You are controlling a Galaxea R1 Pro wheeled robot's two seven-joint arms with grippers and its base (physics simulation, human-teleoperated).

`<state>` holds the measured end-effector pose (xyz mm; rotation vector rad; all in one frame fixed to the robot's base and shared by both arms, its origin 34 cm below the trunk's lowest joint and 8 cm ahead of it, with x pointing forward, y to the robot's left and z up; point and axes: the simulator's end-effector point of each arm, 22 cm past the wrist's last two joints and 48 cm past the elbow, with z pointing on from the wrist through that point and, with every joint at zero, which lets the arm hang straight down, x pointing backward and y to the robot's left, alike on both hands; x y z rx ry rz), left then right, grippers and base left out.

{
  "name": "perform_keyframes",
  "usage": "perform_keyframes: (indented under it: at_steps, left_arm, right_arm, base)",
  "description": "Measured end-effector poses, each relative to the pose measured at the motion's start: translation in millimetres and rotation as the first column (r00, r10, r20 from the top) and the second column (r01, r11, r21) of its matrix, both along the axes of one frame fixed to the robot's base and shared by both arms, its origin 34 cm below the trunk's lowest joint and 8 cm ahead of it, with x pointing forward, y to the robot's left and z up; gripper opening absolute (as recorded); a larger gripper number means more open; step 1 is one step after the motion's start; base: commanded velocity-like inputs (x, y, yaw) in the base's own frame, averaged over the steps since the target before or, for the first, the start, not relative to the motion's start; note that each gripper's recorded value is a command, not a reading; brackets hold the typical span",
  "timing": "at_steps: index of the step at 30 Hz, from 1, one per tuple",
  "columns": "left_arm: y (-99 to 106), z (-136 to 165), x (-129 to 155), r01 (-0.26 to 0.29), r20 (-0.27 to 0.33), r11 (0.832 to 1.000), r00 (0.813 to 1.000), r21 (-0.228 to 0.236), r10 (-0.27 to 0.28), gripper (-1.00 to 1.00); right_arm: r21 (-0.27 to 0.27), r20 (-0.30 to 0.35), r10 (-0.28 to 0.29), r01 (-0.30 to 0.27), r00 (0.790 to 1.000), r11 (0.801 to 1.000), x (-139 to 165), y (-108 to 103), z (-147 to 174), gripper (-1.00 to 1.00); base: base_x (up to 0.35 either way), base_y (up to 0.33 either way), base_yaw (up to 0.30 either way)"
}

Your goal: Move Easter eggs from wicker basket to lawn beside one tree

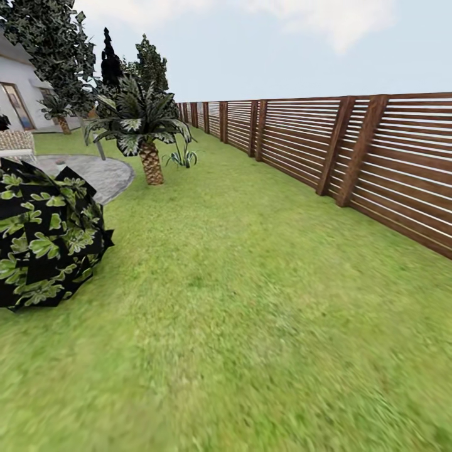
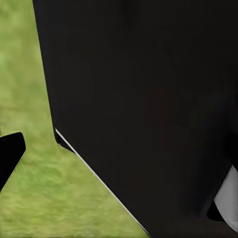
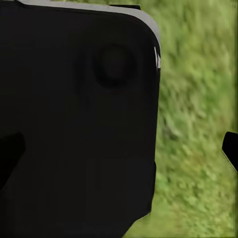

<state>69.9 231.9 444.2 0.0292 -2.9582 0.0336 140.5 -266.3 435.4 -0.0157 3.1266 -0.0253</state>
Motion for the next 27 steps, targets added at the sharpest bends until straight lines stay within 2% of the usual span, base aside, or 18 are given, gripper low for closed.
perform_keyframes:
  at_steps: [27]
  left_arm:
    - [0.0,0.0,0.0,0.0,0.0,1.0,1.0,0.0,0.0,1.0]
  right_arm:
    - [-0.001,0.001,-0.004,0.004,1.0,1.0,0.4,-0.9,0.0,1.0]
  base:
    - [0.341,0.0,0.0]
